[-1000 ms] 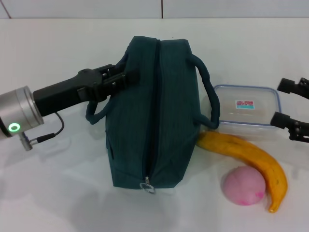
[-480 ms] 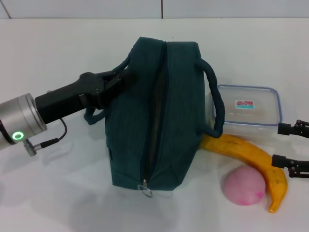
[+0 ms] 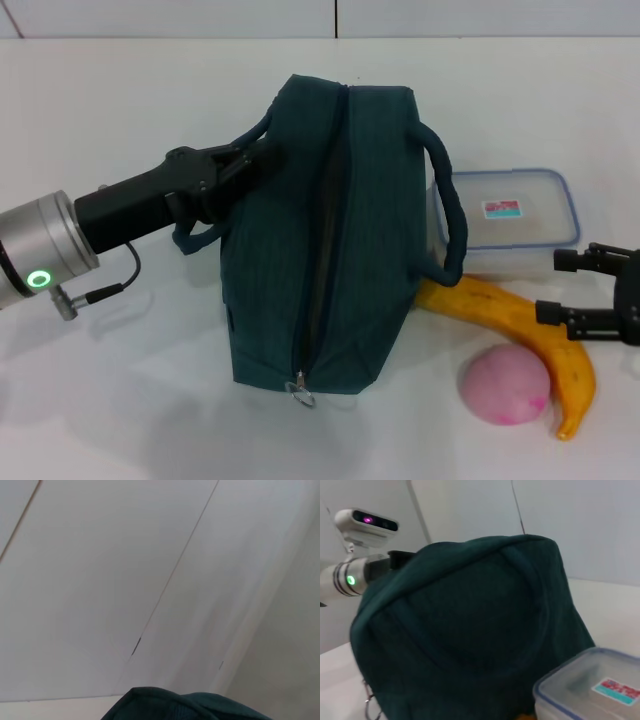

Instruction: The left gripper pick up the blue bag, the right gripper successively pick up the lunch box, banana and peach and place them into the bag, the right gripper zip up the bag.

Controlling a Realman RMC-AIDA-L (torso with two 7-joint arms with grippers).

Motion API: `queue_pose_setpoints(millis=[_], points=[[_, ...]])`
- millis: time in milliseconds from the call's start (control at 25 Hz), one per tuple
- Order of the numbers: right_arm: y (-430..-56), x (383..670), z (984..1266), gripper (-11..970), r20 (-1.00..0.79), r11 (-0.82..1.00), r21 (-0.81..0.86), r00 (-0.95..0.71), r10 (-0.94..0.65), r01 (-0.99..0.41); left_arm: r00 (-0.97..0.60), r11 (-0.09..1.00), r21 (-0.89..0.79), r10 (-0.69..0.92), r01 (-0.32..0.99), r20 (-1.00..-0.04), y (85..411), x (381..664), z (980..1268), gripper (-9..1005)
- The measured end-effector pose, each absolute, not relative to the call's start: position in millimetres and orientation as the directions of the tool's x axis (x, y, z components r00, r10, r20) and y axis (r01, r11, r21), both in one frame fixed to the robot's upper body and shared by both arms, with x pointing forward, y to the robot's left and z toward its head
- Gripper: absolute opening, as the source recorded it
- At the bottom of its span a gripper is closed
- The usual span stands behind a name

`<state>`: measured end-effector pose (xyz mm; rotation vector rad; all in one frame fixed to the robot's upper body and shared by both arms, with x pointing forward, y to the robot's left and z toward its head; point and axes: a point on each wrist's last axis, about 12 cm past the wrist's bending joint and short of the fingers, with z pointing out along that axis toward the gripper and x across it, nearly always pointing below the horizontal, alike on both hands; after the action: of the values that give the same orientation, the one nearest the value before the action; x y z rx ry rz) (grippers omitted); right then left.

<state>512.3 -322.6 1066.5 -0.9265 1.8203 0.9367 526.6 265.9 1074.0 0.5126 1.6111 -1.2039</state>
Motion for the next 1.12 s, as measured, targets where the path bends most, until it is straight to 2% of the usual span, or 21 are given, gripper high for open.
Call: queue_pose_setpoints(millis=[360,560,720,840,1000,1120], points=[[-325,532,1066,773,-0.893,0.546,0.225,-0.395,-0.217,-0.807,-0.39,0.413,-0.452,-0.229,0.791,-0.892,266,527,1074,39],[-335,529,1068,769,-0.9,0.589,0.253,-0.409,-0.147,-0.768,-0.387,0.416,-0.451,-0.232,0.79,-0.892,266,527,1074,39],[-351,518,1068,766,-0.92,0.665,0.32,-0.388,0.049,-0.675,-0.386,0.414,-0.449,-0.232,0.792,-0.893,266,528,1075,39],[-356,512,1065,764,-0.905,0.704,0.417,-0.338,0.26,-0.575,-0.382,0.412,-0.447,-0.232,0.794,-0.894,265,529,1076,39],[-353,512,1052,761,-0.82,0.699,0.573,-0.294,0.492,-0.429,-0.377,0.405,-0.441,-0.231,0.801,-0.897,262,532,1079,39],[-342,517,1043,759,-0.756,0.667,0.654,-0.293,0.585,-0.357,-0.374,0.404,-0.437,-0.229,0.804,-0.899,261,533,1079,39]])
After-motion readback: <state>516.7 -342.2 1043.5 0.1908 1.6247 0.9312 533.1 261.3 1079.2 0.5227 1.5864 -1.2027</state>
